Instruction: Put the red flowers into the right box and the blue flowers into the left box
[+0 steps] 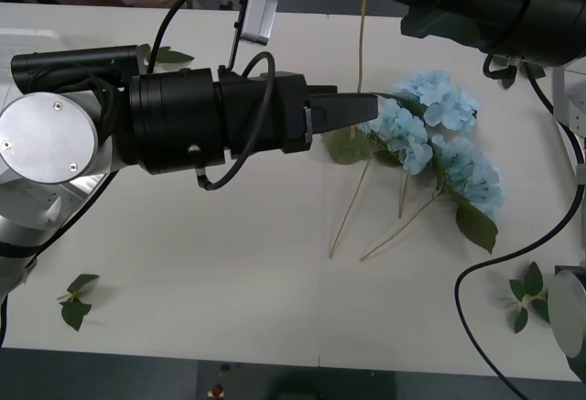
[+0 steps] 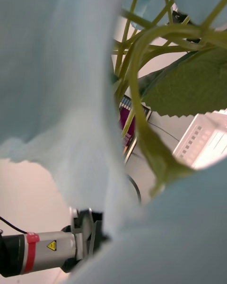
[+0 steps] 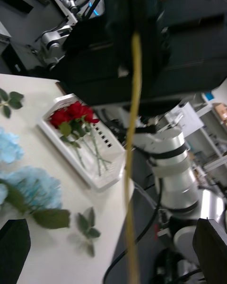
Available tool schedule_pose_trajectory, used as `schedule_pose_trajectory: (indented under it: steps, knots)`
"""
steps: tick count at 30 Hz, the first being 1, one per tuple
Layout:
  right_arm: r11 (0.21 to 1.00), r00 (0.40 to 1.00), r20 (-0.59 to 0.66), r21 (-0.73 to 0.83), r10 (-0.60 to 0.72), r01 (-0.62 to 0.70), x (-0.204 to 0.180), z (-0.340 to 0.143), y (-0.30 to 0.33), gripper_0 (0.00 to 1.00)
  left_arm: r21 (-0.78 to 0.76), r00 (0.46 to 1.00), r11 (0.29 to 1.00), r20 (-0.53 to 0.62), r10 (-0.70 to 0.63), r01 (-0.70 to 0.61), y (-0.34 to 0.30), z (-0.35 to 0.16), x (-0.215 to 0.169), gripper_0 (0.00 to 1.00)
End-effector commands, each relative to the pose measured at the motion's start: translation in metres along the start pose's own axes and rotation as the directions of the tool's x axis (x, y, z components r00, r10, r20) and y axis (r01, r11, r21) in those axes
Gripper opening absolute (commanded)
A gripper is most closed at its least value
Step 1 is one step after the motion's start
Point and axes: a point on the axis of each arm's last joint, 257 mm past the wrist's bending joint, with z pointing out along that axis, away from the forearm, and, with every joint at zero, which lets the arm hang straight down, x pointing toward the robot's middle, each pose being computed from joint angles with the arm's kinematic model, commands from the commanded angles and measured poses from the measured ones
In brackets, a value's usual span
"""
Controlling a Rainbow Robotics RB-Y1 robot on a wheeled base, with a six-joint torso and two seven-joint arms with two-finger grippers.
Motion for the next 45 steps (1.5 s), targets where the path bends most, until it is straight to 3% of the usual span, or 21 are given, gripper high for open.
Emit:
schedule_pose_trajectory:
  steps: [1, 6, 7, 9, 10, 26, 27, 29, 30, 32, 45]
  knots:
    - [0.995, 0.996, 0.004, -0.031, -0.094, 0.095, -0.010, 0.002, 0.024, 0.00, 0.047, 0.999, 0.999, 0.039, -0.015, 0.013, -0.022, 0.007, -0.025, 1.00]
    - [0.995, 0.996, 0.004, -0.031, -0.094, 0.095, -0.010, 0.002, 0.024, 0.00, 0.033, 0.998, 0.999, 0.057, 0.019, -0.020, -0.021, 0.013, -0.031, 1.00]
    - [0.995, 0.996, 0.004, -0.031, -0.094, 0.095, -0.010, 0.002, 0.024, 0.00, 0.024, 0.998, 0.999, 0.057, 0.026, -0.028, -0.018, 0.013, -0.030, 0.90]
    - [0.995, 0.996, 0.004, -0.031, -0.094, 0.095, -0.010, 0.002, 0.024, 0.00, 0.008, 0.997, 0.999, 0.057, 0.047, -0.048, -0.015, 0.014, -0.031, 0.16]
    - [0.995, 0.996, 0.004, -0.031, -0.094, 0.095, -0.010, 0.002, 0.024, 0.00, 0.008, 0.997, 0.999, 0.057, 0.045, -0.046, -0.015, 0.014, -0.031, 0.00]
    - [0.995, 0.996, 0.004, -0.031, -0.094, 0.095, -0.010, 0.002, 0.024, 0.00, 0.004, 0.997, 0.999, 0.065, 0.047, -0.048, -0.012, 0.017, -0.037, 0.00]
    - [0.995, 0.996, 0.004, -0.031, -0.094, 0.095, -0.010, 0.002, 0.024, 0.05, 0.001, 0.996, 0.999, 0.067, 0.050, -0.051, -0.011, 0.017, -0.038, 0.00]
    - [0.995, 0.996, 0.004, -0.031, -0.094, 0.095, -0.010, 0.002, 0.024, 0.33, -0.002, 0.997, 0.999, 0.064, 0.050, -0.050, -0.010, 0.018, -0.037, 0.00]
    - [0.995, 0.996, 0.004, -0.031, -0.094, 0.095, -0.010, 0.002, 0.024, 0.60, -0.001, 0.997, 0.999, 0.065, 0.048, -0.048, -0.010, 0.018, -0.037, 0.00]
    - [0.995, 0.996, 0.004, -0.031, -0.094, 0.095, -0.010, 0.002, 0.024, 0.97, -0.001, 0.997, 0.999, 0.070, 0.045, -0.045, -0.009, 0.019, -0.038, 0.00]
    - [0.995, 0.996, 0.004, -0.031, -0.094, 0.095, -0.010, 0.002, 0.024, 1.00, -0.054, 0.996, 0.996, 0.048, 0.071, -0.068, 0.008, 0.004, -0.040, 0.00]
